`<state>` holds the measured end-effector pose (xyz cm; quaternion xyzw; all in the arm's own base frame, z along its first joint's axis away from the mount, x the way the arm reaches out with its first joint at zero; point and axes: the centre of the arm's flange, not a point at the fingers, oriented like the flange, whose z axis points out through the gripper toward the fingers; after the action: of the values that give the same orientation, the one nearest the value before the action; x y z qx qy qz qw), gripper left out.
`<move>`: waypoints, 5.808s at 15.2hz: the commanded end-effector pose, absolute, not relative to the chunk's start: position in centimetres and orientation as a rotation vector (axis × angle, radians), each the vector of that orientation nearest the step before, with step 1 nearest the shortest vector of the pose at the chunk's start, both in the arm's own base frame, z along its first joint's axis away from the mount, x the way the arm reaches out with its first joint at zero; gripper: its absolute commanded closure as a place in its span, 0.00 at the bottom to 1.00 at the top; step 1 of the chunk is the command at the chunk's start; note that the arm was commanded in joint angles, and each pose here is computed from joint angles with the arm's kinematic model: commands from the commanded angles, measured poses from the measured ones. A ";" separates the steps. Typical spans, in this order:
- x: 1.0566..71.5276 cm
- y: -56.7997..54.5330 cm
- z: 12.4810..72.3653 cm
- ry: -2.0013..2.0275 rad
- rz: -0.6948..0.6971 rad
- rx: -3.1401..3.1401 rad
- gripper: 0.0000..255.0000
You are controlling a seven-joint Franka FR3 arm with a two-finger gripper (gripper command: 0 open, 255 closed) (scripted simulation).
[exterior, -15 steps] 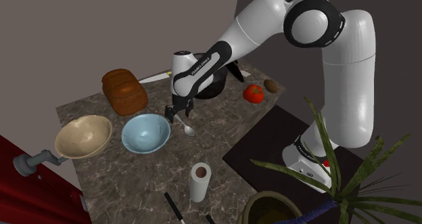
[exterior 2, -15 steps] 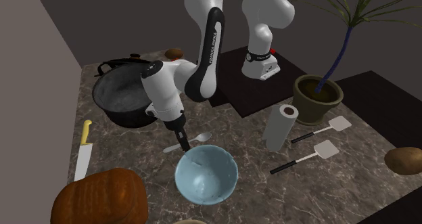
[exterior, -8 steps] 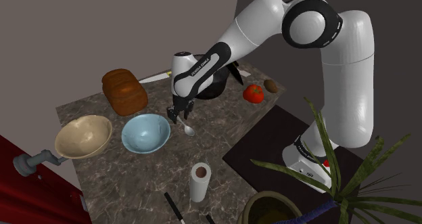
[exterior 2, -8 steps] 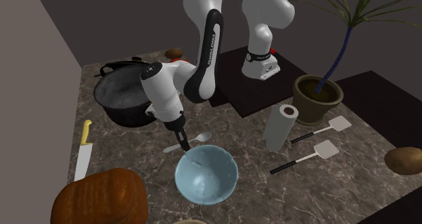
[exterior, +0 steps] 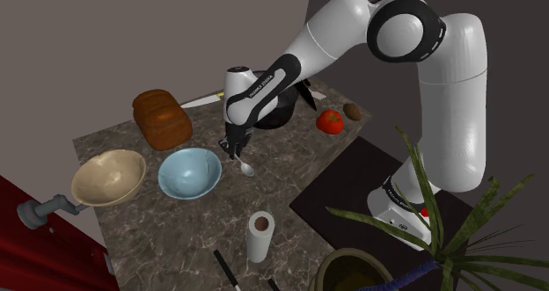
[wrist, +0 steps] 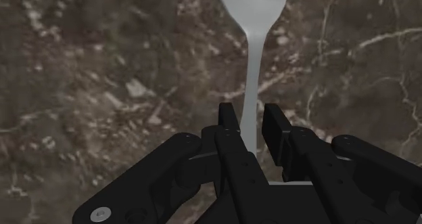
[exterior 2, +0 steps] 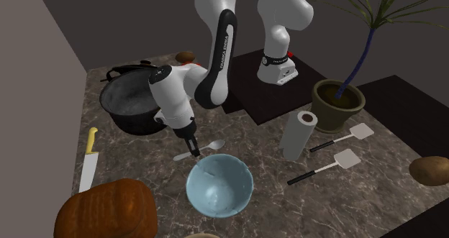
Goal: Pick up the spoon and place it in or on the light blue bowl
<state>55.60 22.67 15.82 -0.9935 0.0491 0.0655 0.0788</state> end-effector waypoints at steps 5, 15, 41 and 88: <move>55.4 23.0 17.8 0.142 0.202 -2.973 1.00; 55.4 23.0 23.1 0.142 0.202 -2.973 1.00; 55.8 32.2 33.5 0.142 0.202 -2.973 1.00; 56.8 40.1 30.8 0.142 0.202 -2.973 0.00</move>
<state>56.80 40.12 30.78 -0.9935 0.0475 0.0675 0.0789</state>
